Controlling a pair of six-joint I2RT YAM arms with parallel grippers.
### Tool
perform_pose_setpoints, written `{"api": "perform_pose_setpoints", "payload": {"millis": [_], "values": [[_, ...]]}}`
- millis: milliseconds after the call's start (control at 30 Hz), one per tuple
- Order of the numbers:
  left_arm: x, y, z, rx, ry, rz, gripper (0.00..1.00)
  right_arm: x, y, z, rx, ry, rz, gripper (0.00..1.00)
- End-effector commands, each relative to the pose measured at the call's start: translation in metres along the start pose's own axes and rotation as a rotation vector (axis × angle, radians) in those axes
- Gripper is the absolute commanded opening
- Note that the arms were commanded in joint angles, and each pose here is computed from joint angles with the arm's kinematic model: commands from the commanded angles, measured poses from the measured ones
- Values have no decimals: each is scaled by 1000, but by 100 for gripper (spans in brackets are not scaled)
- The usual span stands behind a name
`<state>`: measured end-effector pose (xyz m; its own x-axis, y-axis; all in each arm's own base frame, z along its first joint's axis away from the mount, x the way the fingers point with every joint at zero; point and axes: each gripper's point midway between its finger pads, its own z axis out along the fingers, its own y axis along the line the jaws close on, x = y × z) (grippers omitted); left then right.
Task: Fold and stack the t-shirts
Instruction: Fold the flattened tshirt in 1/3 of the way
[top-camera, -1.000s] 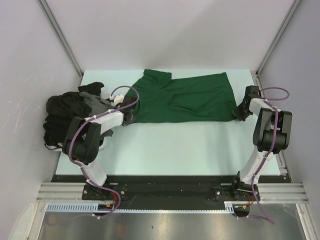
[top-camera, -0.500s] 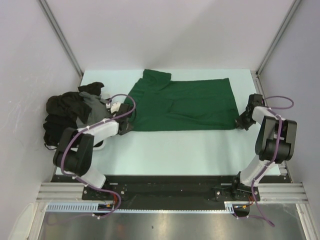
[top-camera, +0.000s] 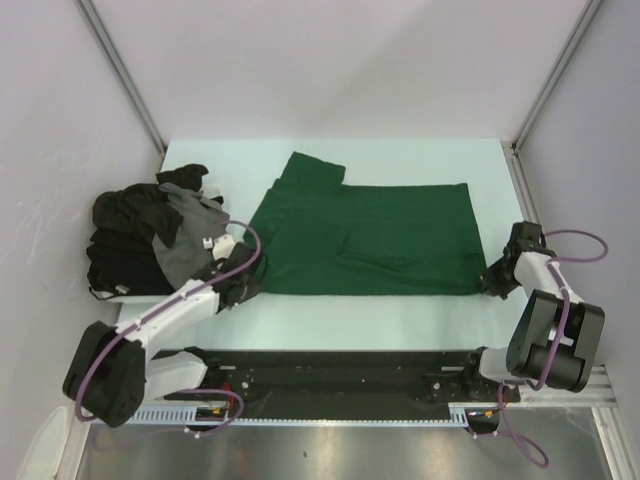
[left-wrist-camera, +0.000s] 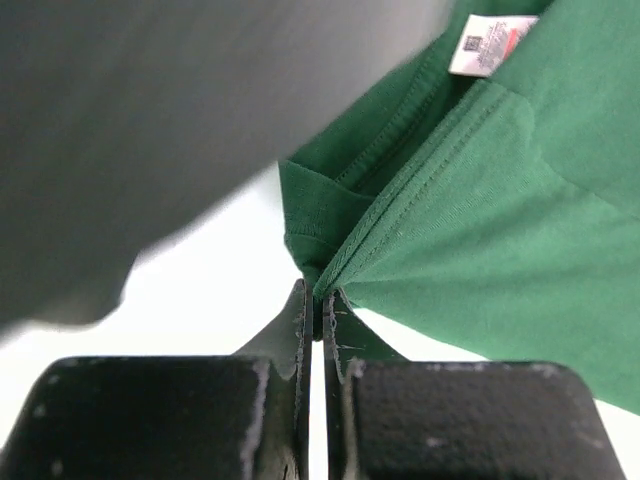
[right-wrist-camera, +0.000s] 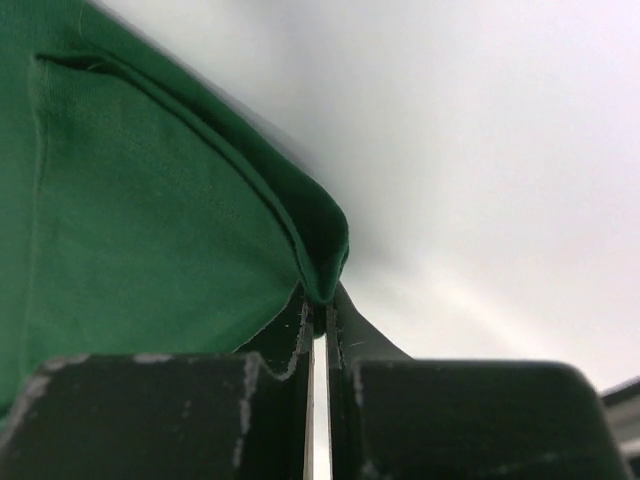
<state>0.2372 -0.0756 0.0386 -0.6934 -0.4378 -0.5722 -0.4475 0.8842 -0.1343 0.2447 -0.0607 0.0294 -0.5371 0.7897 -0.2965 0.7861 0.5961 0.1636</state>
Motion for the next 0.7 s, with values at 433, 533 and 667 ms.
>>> {"api": "perform_pose_setpoints", "payload": {"millis": [433, 533, 667], "values": [[59, 56, -15, -105, 74, -71, 0, 15, -38, -16, 65, 77, 171, 0], [59, 52, -18, -110, 74, -65, 0, 27, -38, -18, 53, 106, 200, 0], [60, 47, -24, -109, 74, -58, 0, 22, -42, -33, 60, 40, 238, 0]]}}
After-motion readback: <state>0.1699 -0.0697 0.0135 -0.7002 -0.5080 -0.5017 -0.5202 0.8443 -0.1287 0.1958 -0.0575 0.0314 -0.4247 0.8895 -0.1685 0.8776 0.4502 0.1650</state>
